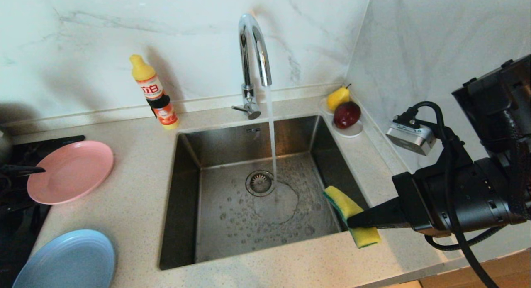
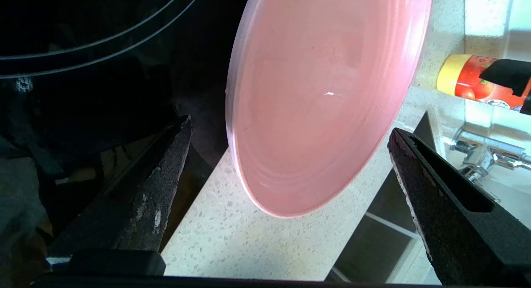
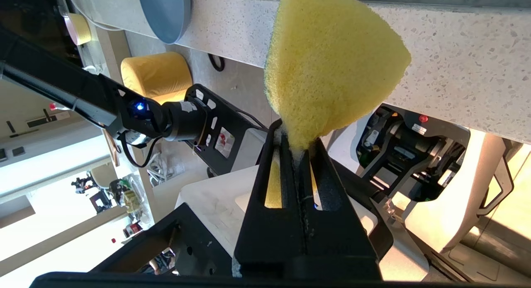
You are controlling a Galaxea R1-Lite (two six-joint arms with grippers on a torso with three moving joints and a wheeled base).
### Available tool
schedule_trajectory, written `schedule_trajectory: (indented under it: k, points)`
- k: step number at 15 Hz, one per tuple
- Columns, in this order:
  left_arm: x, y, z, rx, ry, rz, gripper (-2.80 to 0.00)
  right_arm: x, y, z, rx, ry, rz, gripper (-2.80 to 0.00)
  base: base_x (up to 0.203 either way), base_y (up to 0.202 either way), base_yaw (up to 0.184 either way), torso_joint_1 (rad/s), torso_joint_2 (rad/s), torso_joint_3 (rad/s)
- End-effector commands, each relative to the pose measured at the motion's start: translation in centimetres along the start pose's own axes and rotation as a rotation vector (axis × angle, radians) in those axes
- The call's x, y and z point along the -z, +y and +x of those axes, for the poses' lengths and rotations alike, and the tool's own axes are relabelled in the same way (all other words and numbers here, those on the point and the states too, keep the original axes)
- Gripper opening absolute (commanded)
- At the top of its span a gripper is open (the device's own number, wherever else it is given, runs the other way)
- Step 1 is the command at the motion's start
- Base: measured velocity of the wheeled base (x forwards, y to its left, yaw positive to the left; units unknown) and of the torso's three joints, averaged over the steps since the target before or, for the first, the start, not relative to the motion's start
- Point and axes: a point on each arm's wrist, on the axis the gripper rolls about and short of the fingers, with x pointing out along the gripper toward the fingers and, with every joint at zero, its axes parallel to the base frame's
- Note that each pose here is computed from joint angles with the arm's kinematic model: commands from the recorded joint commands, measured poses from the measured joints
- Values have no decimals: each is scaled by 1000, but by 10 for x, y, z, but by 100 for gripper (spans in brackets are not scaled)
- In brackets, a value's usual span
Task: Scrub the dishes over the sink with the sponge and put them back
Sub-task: Wash the plate
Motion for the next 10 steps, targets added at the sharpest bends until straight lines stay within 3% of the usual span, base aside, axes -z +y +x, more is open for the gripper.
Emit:
schedule_trajectory:
  k: [1,4,5,10]
  points:
    - [1,1,1,3,4,-4,0,0,0,1,0,5,4,-280,0,0,0,0,0,0]
    - [1,2,1,1,5,-1,0,0,0,0,1,4,5,-280,0,0,0,0,0,0]
    - [1,2,1,0,4,-1,-280,1,-1,0,0,4,6,-280,0,0,0,0,0,0]
    - [-1,6,4,-10,2,-5,-280,1,-1,0,1,5,7,-280,0,0,0,0,0,0]
